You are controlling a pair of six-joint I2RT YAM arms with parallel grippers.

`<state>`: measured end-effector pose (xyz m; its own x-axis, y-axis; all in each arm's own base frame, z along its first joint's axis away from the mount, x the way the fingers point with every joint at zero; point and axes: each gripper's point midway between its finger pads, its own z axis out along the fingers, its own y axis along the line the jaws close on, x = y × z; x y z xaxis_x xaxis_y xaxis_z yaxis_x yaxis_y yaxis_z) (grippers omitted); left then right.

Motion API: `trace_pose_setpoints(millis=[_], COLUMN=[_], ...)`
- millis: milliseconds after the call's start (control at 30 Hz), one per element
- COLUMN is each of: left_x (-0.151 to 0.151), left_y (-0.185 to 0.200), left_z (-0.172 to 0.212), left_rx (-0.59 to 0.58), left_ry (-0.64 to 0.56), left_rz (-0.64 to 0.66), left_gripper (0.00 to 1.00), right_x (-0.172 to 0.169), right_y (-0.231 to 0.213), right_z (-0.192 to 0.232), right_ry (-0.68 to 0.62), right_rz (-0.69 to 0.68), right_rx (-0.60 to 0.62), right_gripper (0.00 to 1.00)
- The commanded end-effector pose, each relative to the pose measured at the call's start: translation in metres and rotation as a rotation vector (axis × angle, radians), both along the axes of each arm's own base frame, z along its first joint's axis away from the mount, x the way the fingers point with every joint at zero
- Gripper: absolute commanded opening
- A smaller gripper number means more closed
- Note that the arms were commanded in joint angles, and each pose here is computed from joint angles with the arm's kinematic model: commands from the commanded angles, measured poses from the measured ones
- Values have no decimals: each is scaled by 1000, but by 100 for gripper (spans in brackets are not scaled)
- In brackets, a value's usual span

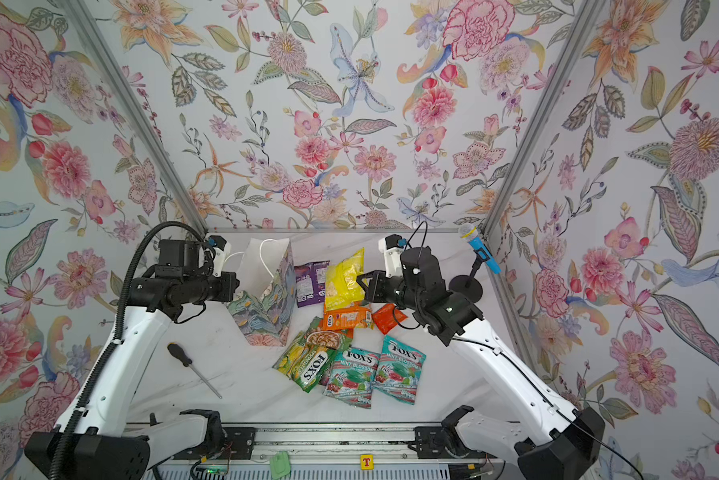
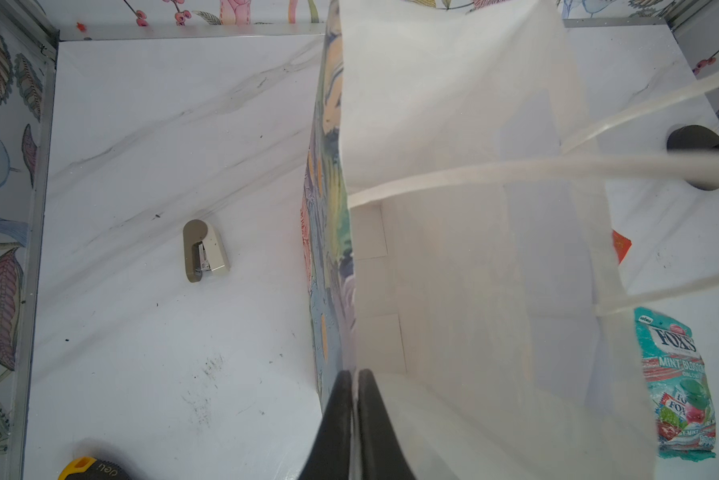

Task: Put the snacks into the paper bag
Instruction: 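Lift the yellow packet with the right gripper and carry it over the bag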

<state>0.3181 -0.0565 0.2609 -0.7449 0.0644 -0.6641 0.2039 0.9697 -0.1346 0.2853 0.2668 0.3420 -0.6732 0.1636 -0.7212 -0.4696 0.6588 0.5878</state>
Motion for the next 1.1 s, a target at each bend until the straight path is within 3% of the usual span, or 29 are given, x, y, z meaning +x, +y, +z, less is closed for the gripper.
trace_pose_setpoints(millis=[0, 433, 800, 1067], left_x=[-4, -6, -5, -6], left_y=[-2, -8, -9, -9], left_z=[2, 5, 2, 3], left_rx=[-24, -45, -55, -54], left_ry=[-8, -24, -22, -27], left_rz=[-13, -36, -41, -40], left_gripper=[7, 6, 6, 6], right_x=[18, 82, 104, 106], right_y=[15, 78, 148, 170], right_z=[23, 115, 125, 115], right_ry=[-121, -380, -460, -470], right_rz=[-37, -113, -102, -93], right_rx=[-82, -102, -165, -188], right_gripper=[0, 0, 0, 0])
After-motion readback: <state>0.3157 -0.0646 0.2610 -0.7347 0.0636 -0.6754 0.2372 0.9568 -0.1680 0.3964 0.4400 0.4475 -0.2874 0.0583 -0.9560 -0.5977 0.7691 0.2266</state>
